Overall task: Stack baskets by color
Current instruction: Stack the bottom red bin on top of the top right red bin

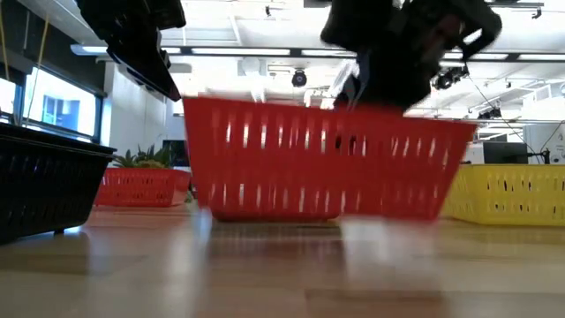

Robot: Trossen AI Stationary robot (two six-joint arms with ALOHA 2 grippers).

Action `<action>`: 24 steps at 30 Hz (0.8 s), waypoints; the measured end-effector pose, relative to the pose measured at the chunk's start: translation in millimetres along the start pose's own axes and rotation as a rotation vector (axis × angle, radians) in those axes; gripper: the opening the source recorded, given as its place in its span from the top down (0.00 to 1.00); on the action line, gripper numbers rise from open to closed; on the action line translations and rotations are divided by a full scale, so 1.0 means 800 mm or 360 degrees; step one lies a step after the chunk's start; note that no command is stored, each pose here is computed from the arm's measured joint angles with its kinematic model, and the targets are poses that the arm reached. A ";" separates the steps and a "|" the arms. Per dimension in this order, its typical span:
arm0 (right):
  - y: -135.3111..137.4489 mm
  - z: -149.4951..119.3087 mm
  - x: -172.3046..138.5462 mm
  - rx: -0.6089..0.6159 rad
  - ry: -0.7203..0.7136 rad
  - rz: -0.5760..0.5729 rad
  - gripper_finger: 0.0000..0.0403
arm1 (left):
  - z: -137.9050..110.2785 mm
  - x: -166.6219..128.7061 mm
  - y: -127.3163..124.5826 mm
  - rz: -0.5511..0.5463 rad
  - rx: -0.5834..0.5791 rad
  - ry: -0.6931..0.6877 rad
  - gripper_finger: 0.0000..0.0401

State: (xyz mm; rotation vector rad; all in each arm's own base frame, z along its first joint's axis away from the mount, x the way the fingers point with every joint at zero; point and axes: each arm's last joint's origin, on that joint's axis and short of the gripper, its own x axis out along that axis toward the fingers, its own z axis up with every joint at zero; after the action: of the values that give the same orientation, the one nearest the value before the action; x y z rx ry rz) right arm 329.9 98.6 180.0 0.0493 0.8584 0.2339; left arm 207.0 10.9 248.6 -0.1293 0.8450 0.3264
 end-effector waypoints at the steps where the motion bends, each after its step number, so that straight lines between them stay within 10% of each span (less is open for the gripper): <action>1: 0.001 0.003 -0.006 -0.0005 -0.0019 0.0001 1.00 | 0.000 0.000 0.000 0.0000 0.0000 0.0000 0.74; 24: -0.105 0.007 -0.210 0.0026 -0.0186 -0.0694 1.00 | -0.002 0.000 0.000 0.0006 0.0007 0.0027 0.74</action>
State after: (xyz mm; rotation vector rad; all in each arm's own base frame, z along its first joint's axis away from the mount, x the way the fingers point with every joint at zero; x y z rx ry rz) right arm 243.6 -20.7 296.9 -0.1077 0.7348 -0.1833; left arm 205.6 10.8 247.6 -0.1267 0.8627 0.3273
